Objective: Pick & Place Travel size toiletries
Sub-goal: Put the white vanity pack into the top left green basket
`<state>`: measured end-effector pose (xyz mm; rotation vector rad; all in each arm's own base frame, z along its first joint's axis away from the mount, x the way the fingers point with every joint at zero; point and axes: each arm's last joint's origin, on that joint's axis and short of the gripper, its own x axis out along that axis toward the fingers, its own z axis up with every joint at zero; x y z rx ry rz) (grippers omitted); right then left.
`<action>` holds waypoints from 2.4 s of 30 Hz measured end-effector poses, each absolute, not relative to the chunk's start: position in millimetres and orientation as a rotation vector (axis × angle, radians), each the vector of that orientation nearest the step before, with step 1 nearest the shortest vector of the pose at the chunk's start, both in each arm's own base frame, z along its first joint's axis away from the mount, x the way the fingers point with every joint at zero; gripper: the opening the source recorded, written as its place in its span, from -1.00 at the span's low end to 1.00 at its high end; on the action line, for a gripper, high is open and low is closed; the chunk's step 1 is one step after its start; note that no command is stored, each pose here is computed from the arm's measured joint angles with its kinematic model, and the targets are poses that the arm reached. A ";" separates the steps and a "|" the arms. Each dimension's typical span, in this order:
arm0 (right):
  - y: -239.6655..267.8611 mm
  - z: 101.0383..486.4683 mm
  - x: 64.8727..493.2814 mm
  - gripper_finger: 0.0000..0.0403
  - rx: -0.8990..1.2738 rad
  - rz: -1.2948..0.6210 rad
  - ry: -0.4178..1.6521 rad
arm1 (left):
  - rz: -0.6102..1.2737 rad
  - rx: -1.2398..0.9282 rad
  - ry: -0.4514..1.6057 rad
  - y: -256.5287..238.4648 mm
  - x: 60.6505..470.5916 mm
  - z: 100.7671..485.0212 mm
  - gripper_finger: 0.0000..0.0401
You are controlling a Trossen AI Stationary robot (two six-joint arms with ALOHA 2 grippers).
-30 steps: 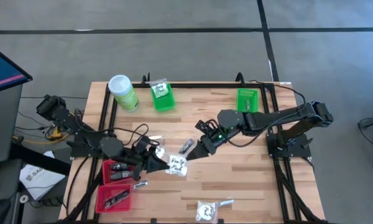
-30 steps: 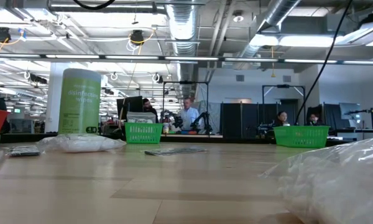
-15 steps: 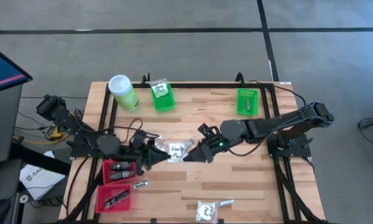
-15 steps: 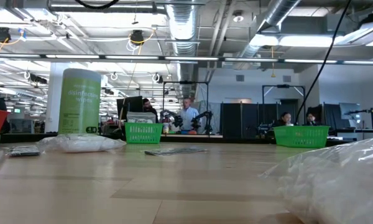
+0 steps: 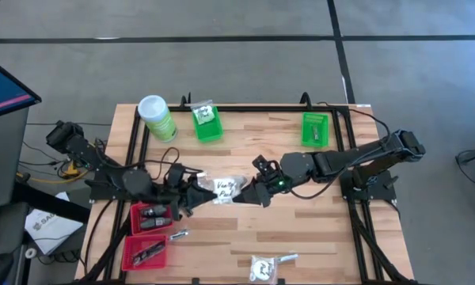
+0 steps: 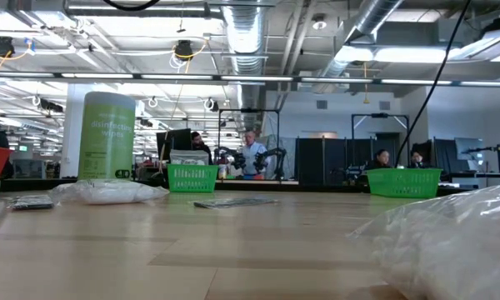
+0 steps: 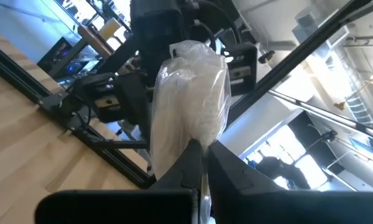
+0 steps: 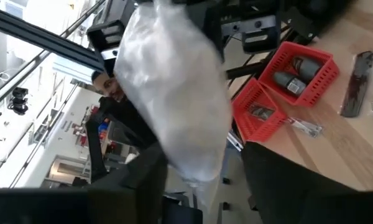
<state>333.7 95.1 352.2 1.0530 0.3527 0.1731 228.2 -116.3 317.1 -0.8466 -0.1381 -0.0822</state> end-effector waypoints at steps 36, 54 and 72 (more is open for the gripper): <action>150.8 344.9 307.9 -1.00 1.052 0.487 0.680 | -0.401 -0.897 0.128 -85.9 259.9 295.9 0.33; 143.0 387.2 323.7 -1.00 0.940 0.572 0.400 | -0.646 -0.986 -0.009 -85.6 310.1 278.8 0.43; 150.7 364.6 337.9 -1.00 0.969 0.551 0.526 | -0.801 -0.937 -0.024 -109.5 308.8 301.2 0.16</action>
